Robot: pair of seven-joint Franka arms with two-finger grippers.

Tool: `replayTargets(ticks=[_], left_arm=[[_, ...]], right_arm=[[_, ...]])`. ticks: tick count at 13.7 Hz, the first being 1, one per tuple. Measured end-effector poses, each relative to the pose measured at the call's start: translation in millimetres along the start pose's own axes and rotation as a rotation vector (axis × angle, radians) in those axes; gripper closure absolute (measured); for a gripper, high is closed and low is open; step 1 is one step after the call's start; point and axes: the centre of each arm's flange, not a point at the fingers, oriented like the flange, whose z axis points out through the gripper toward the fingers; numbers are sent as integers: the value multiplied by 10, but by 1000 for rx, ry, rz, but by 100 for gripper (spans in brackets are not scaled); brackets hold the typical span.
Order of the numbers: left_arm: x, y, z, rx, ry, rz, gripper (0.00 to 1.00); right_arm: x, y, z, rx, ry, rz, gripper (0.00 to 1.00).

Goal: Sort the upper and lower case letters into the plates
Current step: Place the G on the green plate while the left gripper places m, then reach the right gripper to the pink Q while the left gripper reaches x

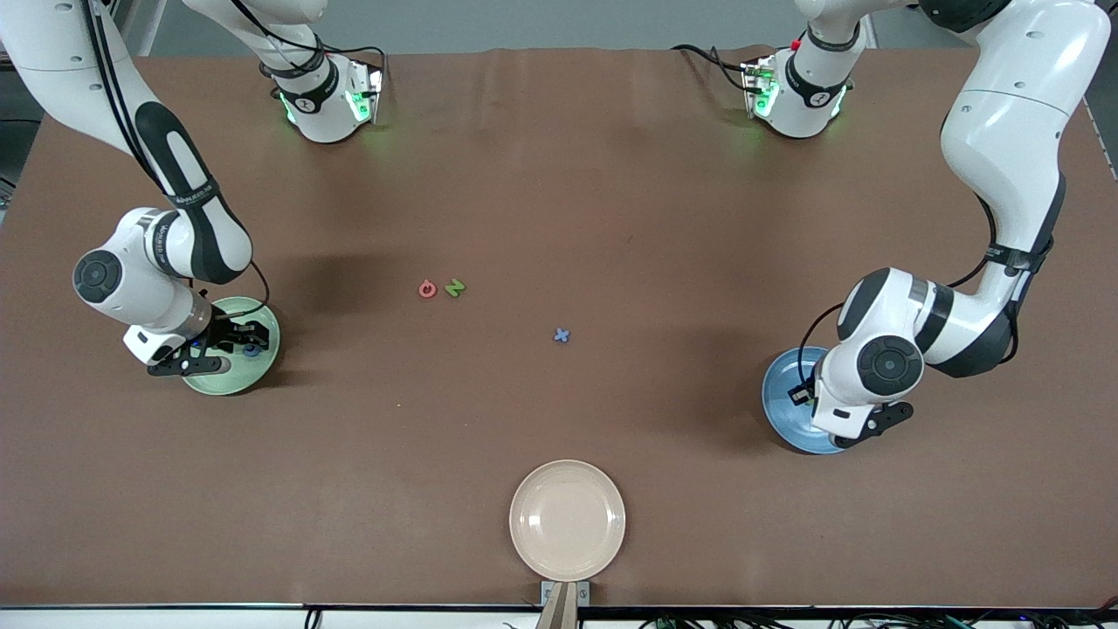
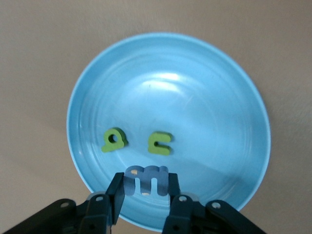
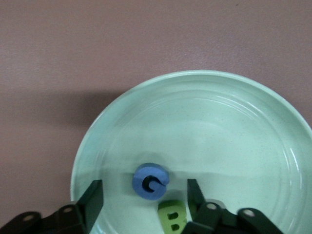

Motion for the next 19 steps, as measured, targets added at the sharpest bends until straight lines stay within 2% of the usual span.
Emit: replayTargets(ticks=[2, 3, 6, 7, 9, 12, 14, 17, 19], left_arm=[[-49, 22, 38, -5, -20, 0, 60], [-59, 30, 38, -12, -30, -5, 55], [-62, 35, 31, -19, -37, -11, 27], [-59, 38, 19, -21, -35, -12, 16], [-57, 75, -57, -35, -27, -12, 0], [-248, 399, -395, -111, -31, -49, 0], [-535, 754, -581, -134, -24, -75, 0], [-1115, 1327, -658, -144, -11, -102, 0], [-1451, 1654, -684, -184, 3, -108, 0]], right_arm=[[26, -178, -221, 14, -43, -17, 0], [37, -324, -371, 16, -56, -6, 0], [32, -1063, -805, 6, -90, 92, 0], [3, -1384, -893, -3, -102, 120, 0], [-83, -1981, -936, -21, -115, 168, 0], [-268, -2691, -829, -46, -117, 230, 0], [-369, -3021, -763, -44, -82, 254, 0], [-489, -3167, -546, -31, -43, 276, 2], [-577, -3207, -387, -31, -38, 286, 5]])
